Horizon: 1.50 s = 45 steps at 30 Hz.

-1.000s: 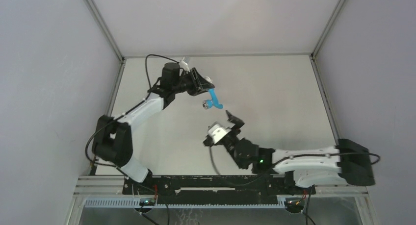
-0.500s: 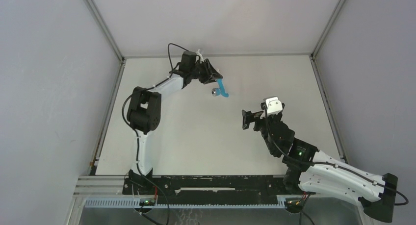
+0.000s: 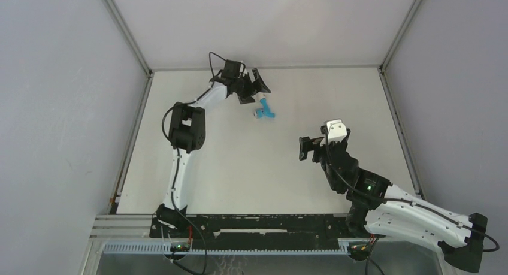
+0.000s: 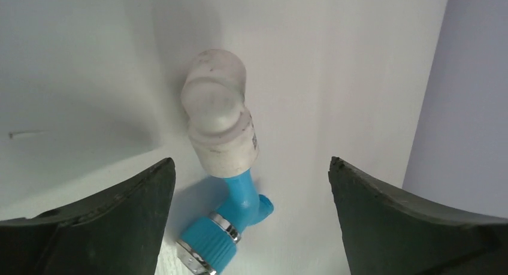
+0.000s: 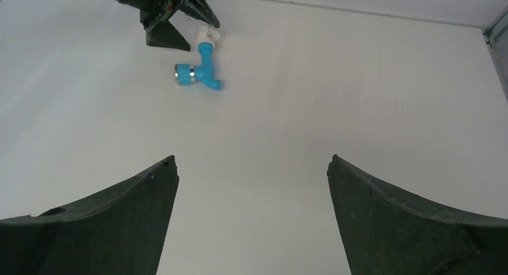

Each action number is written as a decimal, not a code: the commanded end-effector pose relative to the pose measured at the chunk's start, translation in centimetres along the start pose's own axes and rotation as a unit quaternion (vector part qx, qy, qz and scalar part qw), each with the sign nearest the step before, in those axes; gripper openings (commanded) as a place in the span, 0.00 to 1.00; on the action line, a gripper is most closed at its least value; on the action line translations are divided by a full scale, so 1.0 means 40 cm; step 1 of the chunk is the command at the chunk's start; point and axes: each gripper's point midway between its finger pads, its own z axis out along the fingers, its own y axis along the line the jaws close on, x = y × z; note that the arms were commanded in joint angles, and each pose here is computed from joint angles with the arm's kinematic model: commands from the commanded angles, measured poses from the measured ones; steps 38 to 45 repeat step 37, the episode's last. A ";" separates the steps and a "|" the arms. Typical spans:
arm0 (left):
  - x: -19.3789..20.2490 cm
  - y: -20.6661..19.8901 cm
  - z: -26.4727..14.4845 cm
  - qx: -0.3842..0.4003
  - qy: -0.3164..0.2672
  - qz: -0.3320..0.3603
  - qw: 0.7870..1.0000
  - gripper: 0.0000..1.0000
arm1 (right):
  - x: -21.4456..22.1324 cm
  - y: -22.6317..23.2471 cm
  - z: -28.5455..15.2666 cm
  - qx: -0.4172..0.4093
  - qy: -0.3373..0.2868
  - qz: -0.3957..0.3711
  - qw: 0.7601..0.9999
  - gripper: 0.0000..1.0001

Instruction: Install the water faucets

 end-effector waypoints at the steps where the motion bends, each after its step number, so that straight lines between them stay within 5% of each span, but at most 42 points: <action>1: -0.076 -0.085 -0.087 0.015 -0.036 0.036 0.999 1.00 | -0.082 0.002 -0.008 0.003 -0.027 0.044 0.999 1.00; 9: -0.073 -0.088 -0.309 -0.086 -0.086 0.106 0.987 1.00 | -0.089 -0.027 0.014 0.058 0.005 0.078 0.995 1.00; 26: 0.138 0.015 -0.836 -0.220 -0.233 0.200 0.926 1.00 | -0.053 -0.042 0.086 0.045 0.049 0.122 0.990 1.00; 45: 0.200 0.114 -0.876 -0.245 -0.295 0.155 0.910 1.00 | -0.068 -0.033 0.101 0.039 0.037 0.117 0.992 1.00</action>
